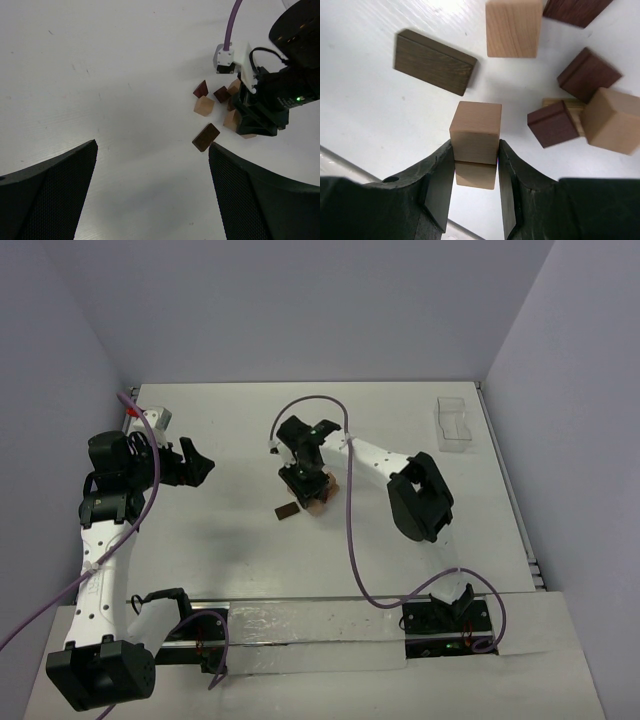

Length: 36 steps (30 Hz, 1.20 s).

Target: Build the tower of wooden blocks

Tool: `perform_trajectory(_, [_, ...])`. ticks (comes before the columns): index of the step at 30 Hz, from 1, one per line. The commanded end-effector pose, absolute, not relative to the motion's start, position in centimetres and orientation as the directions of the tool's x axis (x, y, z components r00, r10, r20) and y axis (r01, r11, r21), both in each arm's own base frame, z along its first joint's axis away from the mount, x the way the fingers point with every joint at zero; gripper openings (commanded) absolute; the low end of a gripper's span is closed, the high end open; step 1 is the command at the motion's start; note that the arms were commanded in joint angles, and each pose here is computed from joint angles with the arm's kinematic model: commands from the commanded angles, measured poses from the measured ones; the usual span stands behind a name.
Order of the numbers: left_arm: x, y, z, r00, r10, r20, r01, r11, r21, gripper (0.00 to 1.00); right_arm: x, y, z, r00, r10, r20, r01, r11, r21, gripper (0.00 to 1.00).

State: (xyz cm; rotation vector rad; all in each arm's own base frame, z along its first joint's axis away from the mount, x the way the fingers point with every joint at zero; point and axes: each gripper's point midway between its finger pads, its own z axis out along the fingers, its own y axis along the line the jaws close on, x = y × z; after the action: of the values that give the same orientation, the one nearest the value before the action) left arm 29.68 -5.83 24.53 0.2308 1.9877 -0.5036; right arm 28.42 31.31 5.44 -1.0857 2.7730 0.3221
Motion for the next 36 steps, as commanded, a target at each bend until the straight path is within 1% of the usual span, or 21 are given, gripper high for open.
perform_trajectory(1, [30.0,-5.8,25.5,-0.421,-0.055,-0.905,0.382,0.895,-0.232,0.98,31.4,31.2,12.9,-0.688,-0.62,-0.378,-0.698,0.708,0.108,0.0])
perform_trajectory(2, [30.0,-5.8,25.5,-0.422,-0.055,-0.905,0.383,0.894,-0.233,0.98,32.6,31.1,13.9,-0.679,-0.611,-0.406,-0.696,0.712,0.093,0.0])
perform_trajectory(4, [30.0,-5.8,25.5,-0.421,-0.054,-0.905,0.383,0.894,-0.231,0.98,34.6,30.1,14.8,-0.687,-0.589,-0.424,-0.676,0.733,0.077,0.0])
perform_trajectory(6, [30.1,-5.8,25.5,-0.422,-0.053,-0.905,0.383,0.895,-0.23,0.98,37.7,28.1,15.4,-0.708,-0.553,-0.439,-0.638,0.767,0.063,0.0])
perform_trajectory(7, [30.1,-5.7,25.5,-0.421,-0.052,-0.905,0.381,0.896,-0.229,0.98,38.6,27.3,15.0,-0.718,-0.547,-0.43,-0.626,0.778,0.054,0.0])
perform_trajectory(9, [30.1,-5.7,25.5,-0.421,-0.051,-0.906,0.382,0.896,-0.228,0.98,40.7,25.6,15.4,-0.725,-0.527,-0.444,-0.601,0.799,0.033,0.0])
perform_trajectory(13, [30.2,-5.7,25.5,-0.422,-0.051,-0.905,0.382,0.896,-0.229,0.98,44.1,21.8,13.9,-0.749,-0.508,-0.425,-0.556,0.831,-0.013,0.0])
perform_trajectory(18, [30.4,-5.7,25.3,-0.43,-0.056,-0.901,0.381,0.894,-0.237,0.98,44.6,20.8,11.6,-0.762,-0.526,-0.379,-0.561,0.827,-0.02,0.0])
perform_trajectory(27, [30.2,-5.7,25.4,-0.424,-0.049,-0.904,0.382,0.896,-0.228,0.98,43.8,20.8,6.4,-0.781,-0.55,-0.296,-0.567,0.823,-0.032,0.0])
perform_trajectory(36, [30.2,-5.7,25.2,-0.428,-0.053,-0.902,0.381,0.895,-0.234,0.98,40.5,23.0,3.1,-0.765,-0.6,-0.234,-0.615,0.788,-0.012,0.0])
